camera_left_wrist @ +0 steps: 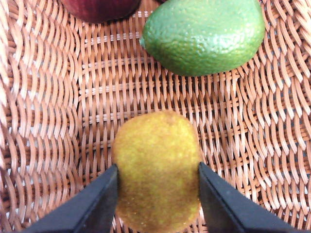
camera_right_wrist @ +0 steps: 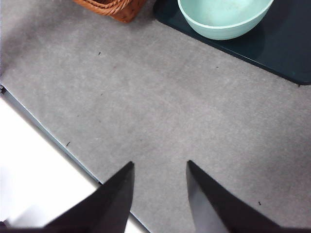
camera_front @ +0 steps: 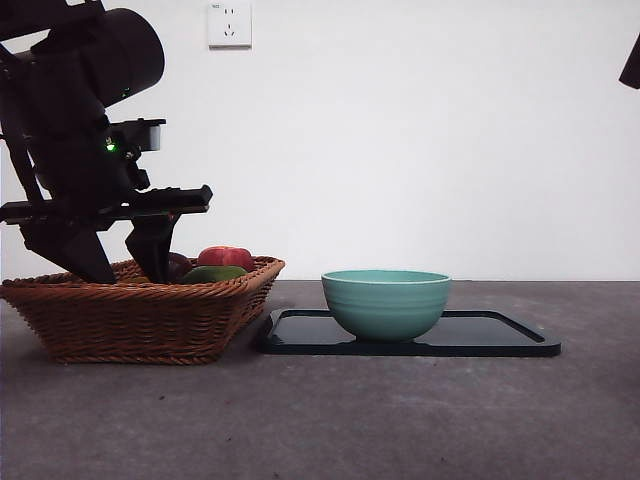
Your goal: Pick up the wifruite, put it on the bowl, pick up the plate, put it on desk
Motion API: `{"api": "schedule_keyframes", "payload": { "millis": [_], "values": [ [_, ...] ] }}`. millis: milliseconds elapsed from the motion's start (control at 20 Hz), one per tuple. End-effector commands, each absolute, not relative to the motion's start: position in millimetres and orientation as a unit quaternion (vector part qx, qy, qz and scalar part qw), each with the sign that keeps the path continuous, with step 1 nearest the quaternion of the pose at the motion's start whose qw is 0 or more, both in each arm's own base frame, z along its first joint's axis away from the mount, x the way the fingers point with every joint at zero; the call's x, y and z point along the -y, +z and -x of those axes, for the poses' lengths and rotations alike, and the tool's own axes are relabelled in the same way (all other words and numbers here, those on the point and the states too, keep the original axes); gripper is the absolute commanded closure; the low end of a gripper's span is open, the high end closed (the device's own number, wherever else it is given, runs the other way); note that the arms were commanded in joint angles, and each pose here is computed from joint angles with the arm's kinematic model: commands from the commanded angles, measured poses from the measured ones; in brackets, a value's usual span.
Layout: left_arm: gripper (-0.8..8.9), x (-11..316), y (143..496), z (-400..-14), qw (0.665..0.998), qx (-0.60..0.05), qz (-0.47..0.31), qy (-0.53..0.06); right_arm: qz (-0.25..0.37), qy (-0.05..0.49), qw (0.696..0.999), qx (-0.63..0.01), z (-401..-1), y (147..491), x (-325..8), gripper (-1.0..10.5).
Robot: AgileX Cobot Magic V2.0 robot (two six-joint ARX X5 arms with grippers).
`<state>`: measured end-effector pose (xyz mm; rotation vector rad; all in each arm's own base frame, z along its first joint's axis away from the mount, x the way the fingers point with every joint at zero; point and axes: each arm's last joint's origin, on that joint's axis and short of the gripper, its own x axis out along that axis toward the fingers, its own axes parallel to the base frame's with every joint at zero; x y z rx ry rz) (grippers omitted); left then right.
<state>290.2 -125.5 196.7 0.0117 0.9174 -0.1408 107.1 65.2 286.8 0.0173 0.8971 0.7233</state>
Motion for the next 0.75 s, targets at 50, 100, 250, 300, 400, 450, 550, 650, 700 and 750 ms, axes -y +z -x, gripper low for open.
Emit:
{"api": "schedule_keyframes", "payload": {
  "millis": [50, 100, 250, 300, 400, 450, 550, 650, 700, 750],
  "values": [
    [4.91, 130, 195, -292, 0.893, -0.444, -0.005, -0.07, -0.01, 0.345, 0.841, -0.416, -108, 290, -66, 7.7],
    [4.43, 131, 195, -291, 0.893, -0.444, -0.006, -0.072, -0.01, 0.345, 0.841, -0.417, -108, 290, -66, 7.7],
    [4.01, 131, 203, -290, 0.899, -0.432, -0.002, -0.074, -0.011, 0.345, 0.841, -0.417, -108, 290, -66, 7.7],
    [4.02, 130, 211, -288, 0.904, -0.42, 0.001, -0.077, -0.011, 0.344, 0.841, -0.417, -108, 290, -66, 7.7],
    [4.03, 126, 235, -277, 0.917, -0.389, 0.004, -0.091, -0.011, 0.344, 0.841, -0.417, -108, 290, -66, 7.7],
    [4.03, 124, 248, -269, 0.922, -0.375, 0.002, -0.1, -0.011, 0.344, 0.841, -0.416, -108, 290, -66, 7.7],
    [4.06, 117, 275, -247, 0.926, -0.352, 0.004, -0.133, -0.011, 0.345, 0.843, -0.413, -109, 291, -67, 7.7],
    [4.07, 111, 298, -223, 0.921, -0.335, 0.014, -0.196, -0.012, 0.347, 0.846, -0.404, -110, 292, -67, 7.7],
    [4.07, 107, 308, -210, 0.916, -0.329, 0.017, -0.231, -0.013, 0.347, 0.848, -0.401, -110, 293, -68, 7.7],
    [4.07, 103, 315, -199, 0.908, -0.327, 0.023, -0.262, -0.014, 0.347, 0.848, -0.4, -110, 293, -68, 7.7]
  ]
}}
